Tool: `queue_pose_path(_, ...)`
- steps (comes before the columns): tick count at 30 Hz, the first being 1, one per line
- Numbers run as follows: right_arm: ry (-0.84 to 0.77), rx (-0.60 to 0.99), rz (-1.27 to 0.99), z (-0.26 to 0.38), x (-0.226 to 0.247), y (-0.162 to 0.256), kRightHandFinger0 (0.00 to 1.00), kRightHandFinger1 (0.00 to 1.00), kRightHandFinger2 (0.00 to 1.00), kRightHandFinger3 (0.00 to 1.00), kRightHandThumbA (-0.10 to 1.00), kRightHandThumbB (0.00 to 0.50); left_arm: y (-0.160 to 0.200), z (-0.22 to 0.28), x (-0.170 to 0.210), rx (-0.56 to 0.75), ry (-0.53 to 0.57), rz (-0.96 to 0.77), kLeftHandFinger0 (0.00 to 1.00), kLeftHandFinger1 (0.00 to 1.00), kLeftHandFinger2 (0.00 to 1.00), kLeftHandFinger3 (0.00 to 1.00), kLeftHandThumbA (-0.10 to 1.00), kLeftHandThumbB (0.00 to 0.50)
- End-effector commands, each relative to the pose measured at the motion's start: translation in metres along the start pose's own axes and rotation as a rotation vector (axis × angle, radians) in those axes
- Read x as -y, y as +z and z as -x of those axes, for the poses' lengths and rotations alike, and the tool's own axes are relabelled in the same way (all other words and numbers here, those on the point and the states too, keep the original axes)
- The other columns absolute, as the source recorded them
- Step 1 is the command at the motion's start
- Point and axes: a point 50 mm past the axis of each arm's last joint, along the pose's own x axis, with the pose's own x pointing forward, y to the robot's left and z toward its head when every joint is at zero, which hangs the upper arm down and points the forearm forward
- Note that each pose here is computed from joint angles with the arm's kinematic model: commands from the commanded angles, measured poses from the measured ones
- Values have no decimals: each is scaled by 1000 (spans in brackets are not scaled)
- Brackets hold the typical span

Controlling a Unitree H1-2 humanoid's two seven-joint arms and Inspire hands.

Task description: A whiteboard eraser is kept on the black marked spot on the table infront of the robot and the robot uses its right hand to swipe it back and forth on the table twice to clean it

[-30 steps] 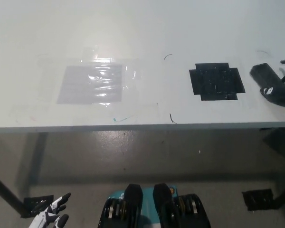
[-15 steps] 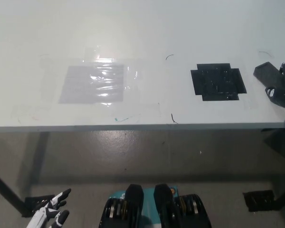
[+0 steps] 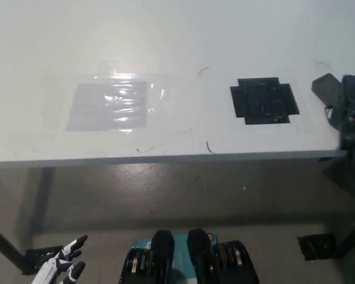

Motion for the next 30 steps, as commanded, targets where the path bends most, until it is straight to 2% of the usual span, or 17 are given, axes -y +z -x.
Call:
queue_pose_path(1,119,58,-45,18,-12,65,2,62,292,838,50,259,9,-2,-8,32,-9,-31,1000,1000,1000,1000,898,366)
queue_pose_path(2,121,75,-90,21,-11,75,0,53,278,825,36,267,9,-2,-8,34,-11,-30,1000,1000,1000,1000,898,366)
queue_pose_path(5,95,134,-94,30,-11,102,167,238,455,828,79,231,10,-4,-10,40,-11,-31,1000,1000,1000,1000,896,360)
queue_pose_path(6,110,153,-109,34,-9,115,338,445,612,900,181,202,10,-5,-11,41,-8,-32,1000,1000,1000,1000,894,359)
queue_pose_path(9,105,183,-125,39,-11,123,254,400,604,872,175,178,10,-5,-12,42,-5,-30,1000,1000,1000,1000,890,358)
queue_pose_path(11,123,187,-163,39,-12,125,264,417,637,853,8,202,12,-5,-14,40,-6,-26,1000,1000,1000,1000,885,361)
queue_pose_path(13,131,193,-178,39,-13,124,236,399,625,843,54,214,12,-5,-15,38,-3,-29,1000,1000,1000,1000,884,365)
queue_pose_path(15,131,193,-188,40,-13,125,278,445,656,863,72,164,12,-3,-16,36,-3,-33,1000,1000,1000,1000,885,364)
queue_pose_path(17,140,195,-244,39,-11,125,236,394,599,884,78,147,11,-3,-17,40,-5,-35,1000,1000,1000,1000,885,357)
queue_pose_path(18,153,195,-296,38,-7,128,150,285,486,918,45,184,11,-4,-17,39,-6,-34,1000,1000,1000,1000,886,358)
queue_pose_path(19,153,197,-316,38,-5,129,109,259,479,949,26,185,10,-4,-17,40,-7,-33,1000,1000,1000,1000,886,358)
queue_pose_path(20,145,203,-332,38,-4,131,19,133,365,1000,-20,184,10,-4,-16,41,-8,-29,1000,1000,1000,1000,886,357)
queue_pose_path(24,130,247,-403,43,2,144,0,27,260,1000,1,163,9,-1,-12,36,-11,-33,1000,1000,1000,1000,885,351)
queue_pose_path(26,128,269,-454,44,6,149,2,50,261,972,-32,175,10,0,-12,31,-10,-33,1000,1000,1000,1000,887,351)
queue_pose_path(28,136,289,-524,44,13,154,0,0,157,988,-86,166,8,0,-12,29,-10,-30,1000,1000,1000,1000,887,351)
queue_pose_path(29,128,311,-586,45,14,156,0,0,28,583,-99,155,6,3,-9,24,-15,-25,1000,1000,1000,1000,886,350)
queue_pose_path(30,121,313,-601,45,17,158,0,0,6,262,-100,144,6,3,-9,25,-15,-26,1000,1000,1000,1000,884,347)
